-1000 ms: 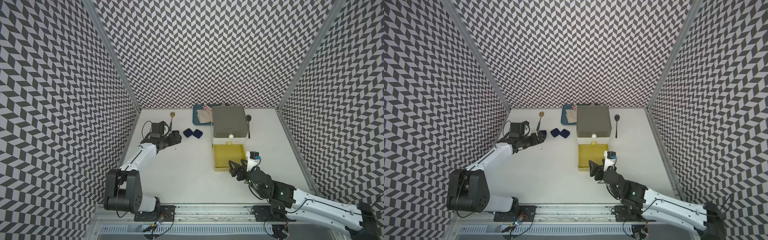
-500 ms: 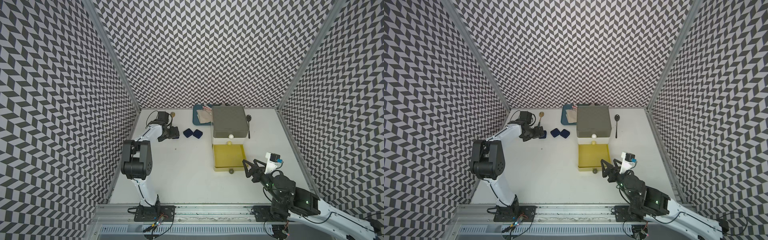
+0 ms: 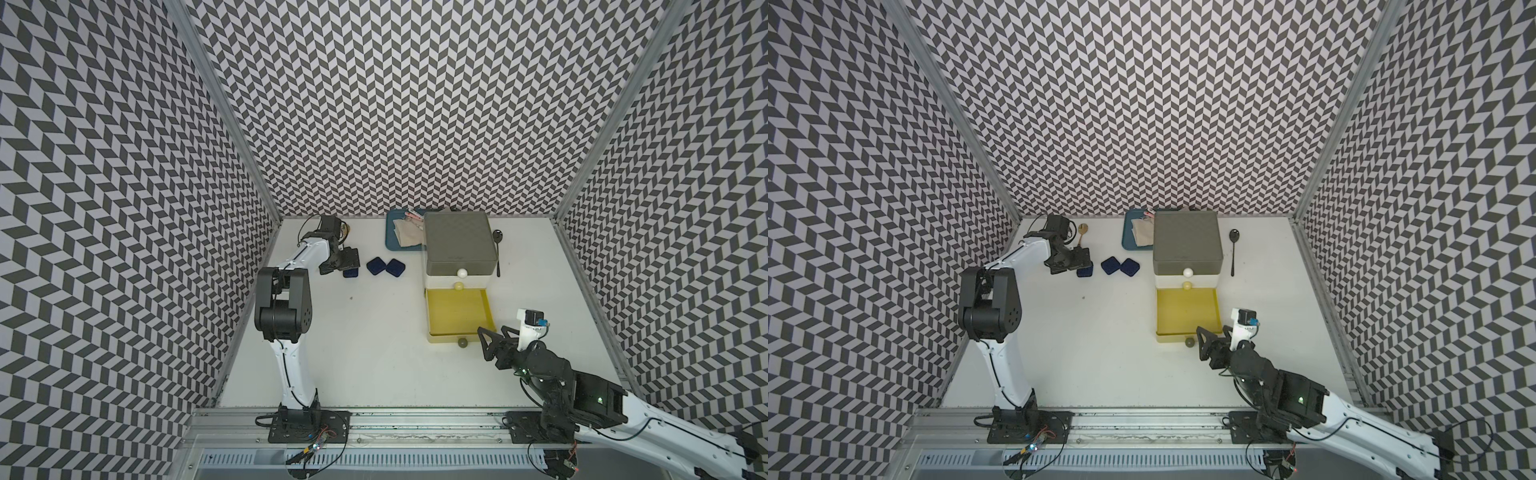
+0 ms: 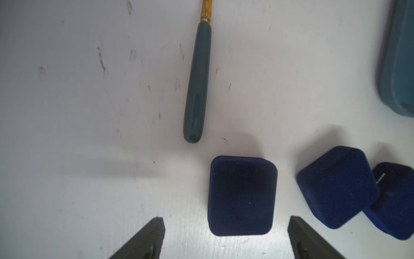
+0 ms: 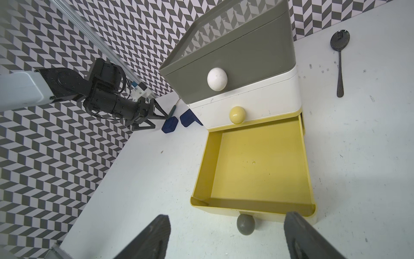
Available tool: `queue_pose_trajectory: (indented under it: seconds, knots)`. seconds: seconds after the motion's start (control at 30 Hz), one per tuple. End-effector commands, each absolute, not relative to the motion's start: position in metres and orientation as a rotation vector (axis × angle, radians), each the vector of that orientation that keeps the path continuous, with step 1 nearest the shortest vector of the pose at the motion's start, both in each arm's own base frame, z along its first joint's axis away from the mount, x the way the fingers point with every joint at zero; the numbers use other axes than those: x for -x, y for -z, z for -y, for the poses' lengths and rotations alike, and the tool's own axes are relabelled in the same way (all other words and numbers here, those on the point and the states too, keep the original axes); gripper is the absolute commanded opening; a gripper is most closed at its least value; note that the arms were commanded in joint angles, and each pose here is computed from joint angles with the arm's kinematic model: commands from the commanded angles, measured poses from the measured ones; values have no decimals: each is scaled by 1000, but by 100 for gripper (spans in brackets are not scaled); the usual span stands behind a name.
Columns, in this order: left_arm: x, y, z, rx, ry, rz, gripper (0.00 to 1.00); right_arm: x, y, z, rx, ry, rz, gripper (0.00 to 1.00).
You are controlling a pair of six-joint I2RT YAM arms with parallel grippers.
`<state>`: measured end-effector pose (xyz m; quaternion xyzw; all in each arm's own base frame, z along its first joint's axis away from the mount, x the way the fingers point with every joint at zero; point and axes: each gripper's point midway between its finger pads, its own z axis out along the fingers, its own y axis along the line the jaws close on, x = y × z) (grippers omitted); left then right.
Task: Place the brooch boxes into the drawer by color
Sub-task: Pick up the brooch box from the center of the board.
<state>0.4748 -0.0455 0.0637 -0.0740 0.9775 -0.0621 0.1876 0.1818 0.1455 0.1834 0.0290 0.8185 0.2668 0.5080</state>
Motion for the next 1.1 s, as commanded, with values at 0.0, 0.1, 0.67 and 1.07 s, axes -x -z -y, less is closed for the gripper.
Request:
queue_pose_trajectory:
  seconds: [0.0,0.1,0.67,1.07]
  knots:
    - [-478,-61,49,165,160,-2769,91,-182,-193,-145,-102,-690,-1934,84]
    - [-479,-55,54,143,145,-2778,90,-182,-193,-144,-108,-689,-1933,84]
    - [-477,-45,50,111,37,-2815,57,-185,-197,-148,-94,-671,-1932,85]
    - [-467,-102,64,35,67,-2660,47,-188,-264,-174,-56,-791,-1857,100]
